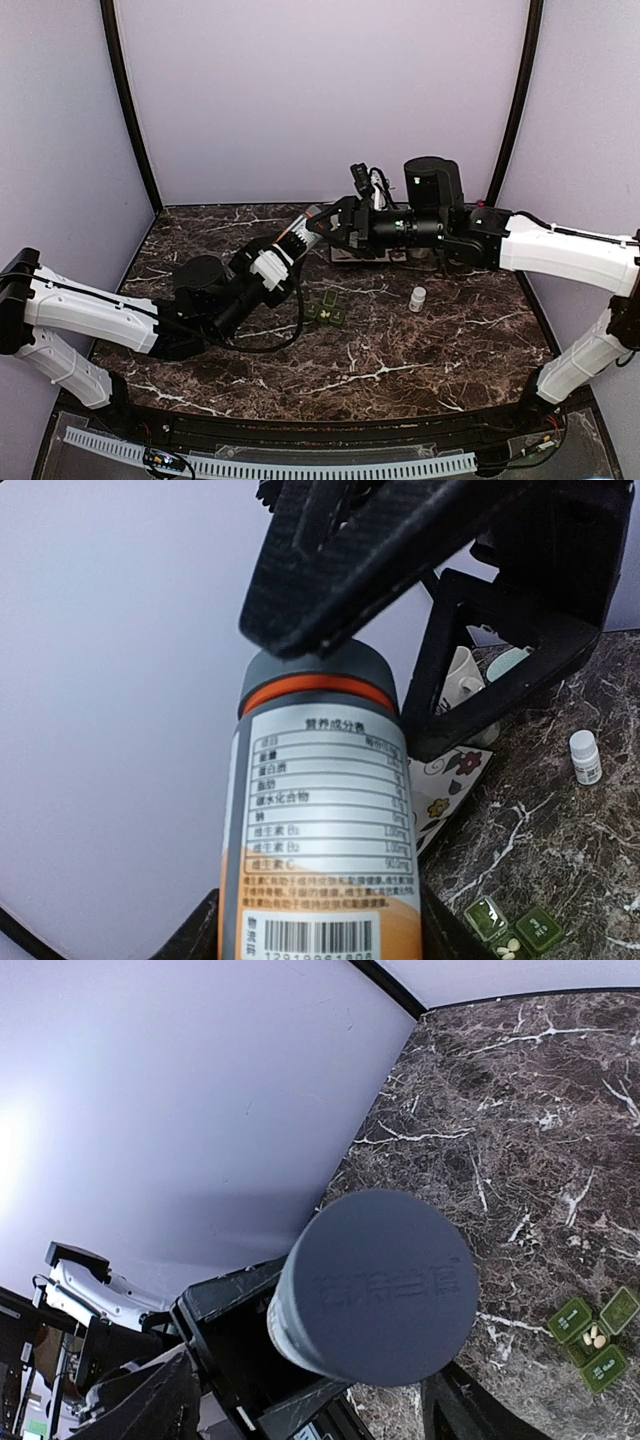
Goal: Sort the pills into containers
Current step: Screw the lid of the pill bottle onto the pill bottle.
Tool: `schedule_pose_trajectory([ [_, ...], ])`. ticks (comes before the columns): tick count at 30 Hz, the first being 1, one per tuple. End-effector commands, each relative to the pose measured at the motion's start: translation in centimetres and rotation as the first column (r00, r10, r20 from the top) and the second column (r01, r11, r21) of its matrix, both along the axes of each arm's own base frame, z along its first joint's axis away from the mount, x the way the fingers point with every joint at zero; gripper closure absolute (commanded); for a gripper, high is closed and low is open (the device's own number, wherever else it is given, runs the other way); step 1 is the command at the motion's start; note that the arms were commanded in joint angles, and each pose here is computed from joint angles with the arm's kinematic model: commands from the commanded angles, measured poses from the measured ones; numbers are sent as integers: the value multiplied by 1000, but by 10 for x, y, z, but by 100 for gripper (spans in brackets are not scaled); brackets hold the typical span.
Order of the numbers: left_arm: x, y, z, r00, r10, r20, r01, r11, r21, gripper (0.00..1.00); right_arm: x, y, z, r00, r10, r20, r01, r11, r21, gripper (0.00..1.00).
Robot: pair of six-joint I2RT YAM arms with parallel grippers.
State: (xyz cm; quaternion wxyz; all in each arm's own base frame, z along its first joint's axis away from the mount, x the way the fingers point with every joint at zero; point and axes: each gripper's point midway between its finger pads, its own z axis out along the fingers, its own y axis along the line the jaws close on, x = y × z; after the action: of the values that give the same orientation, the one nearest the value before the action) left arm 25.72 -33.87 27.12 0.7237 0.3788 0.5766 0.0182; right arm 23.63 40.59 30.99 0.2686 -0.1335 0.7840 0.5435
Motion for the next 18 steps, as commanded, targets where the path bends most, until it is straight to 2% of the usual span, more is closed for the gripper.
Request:
schedule_pose_trajectory([
  [1,0,5,15,1000,-8,-22,6,997,-74,100,-10,-5,20,997,21,75,-24,999,43,22],
  [7,5,11,16,993,-47,-108,32,991,-134,100,-12,-18,22,990,1,144,-3,1000,13,20],
  [11,10,16,18,967,-143,-211,95,970,-226,100,-11,-27,10,979,-5,205,15,999,-50,20],
  [15,8,16,18,904,-297,-306,200,929,-310,100,-11,-37,0,949,12,315,26,993,-117,20],
  [18,1,9,19,827,-424,-369,290,884,-366,100,-13,-44,1,917,28,397,30,990,-139,20],
])
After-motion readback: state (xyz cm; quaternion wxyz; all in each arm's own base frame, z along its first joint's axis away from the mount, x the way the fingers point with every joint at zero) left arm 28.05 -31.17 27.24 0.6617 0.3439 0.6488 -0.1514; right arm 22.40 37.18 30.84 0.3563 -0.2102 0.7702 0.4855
